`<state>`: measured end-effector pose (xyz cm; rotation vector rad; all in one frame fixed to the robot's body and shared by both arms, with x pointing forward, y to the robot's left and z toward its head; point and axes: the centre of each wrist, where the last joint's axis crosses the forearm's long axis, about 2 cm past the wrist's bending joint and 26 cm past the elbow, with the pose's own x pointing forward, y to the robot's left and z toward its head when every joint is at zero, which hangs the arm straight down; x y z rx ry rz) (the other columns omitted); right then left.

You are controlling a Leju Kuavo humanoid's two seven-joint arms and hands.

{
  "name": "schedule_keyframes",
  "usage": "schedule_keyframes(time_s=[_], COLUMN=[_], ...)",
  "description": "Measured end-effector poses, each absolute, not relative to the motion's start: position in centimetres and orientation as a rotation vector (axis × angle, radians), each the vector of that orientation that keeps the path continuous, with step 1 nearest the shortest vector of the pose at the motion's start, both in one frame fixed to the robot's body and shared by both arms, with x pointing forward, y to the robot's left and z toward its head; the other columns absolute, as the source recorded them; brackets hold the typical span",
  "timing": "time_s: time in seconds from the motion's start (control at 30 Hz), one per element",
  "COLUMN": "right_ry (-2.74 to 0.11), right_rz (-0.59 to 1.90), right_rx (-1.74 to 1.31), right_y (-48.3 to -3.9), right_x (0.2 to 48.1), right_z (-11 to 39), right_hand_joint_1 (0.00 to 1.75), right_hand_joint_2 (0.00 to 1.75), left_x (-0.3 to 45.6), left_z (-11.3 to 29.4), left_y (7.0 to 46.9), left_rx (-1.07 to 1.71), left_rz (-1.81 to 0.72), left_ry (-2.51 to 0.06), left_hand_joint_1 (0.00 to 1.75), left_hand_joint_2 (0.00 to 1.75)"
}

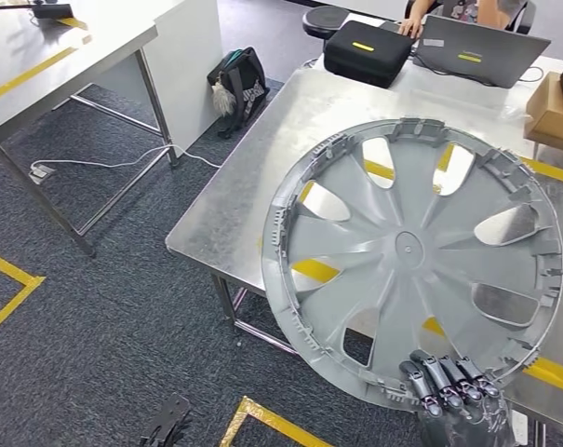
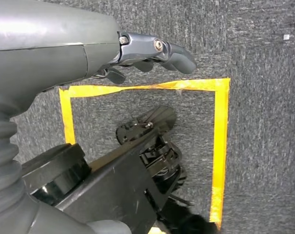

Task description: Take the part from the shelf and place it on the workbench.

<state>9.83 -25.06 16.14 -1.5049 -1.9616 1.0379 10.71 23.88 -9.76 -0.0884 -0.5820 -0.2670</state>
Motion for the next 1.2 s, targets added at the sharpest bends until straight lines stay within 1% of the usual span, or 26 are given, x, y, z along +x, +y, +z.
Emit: schedule_keyframes(time_s=[0.63, 0.87, 1.2], right_ry=[-1.937, -1.847, -1.735], right_rz=[1.018, 0.897, 0.792], right_rx=[-1.501, -1.507, -1.479], right_y=[-25.0, -24.8, -24.8], right_x=[9.9, 9.6, 9.0], right_z=[15.8, 15.7, 14.9], right_hand_joint_1=[1.75, 1.75, 1.75], right_hand_joint_2=[1.75, 1.75, 1.75], left_x=[10.5, 10.7, 10.3], left_z=[-9.8, -9.7, -9.8], left_y=[23.8, 23.7, 23.9], left_rx=[-0.091, -0.093, -0.091], left_rz=[-0.265, -0.264, -0.251], left_ry=[-0.578, -0.582, -0.578], left_hand_joint_1=[0.00, 0.00, 0.00], left_hand_joint_2=[1.75, 1.75, 1.75])
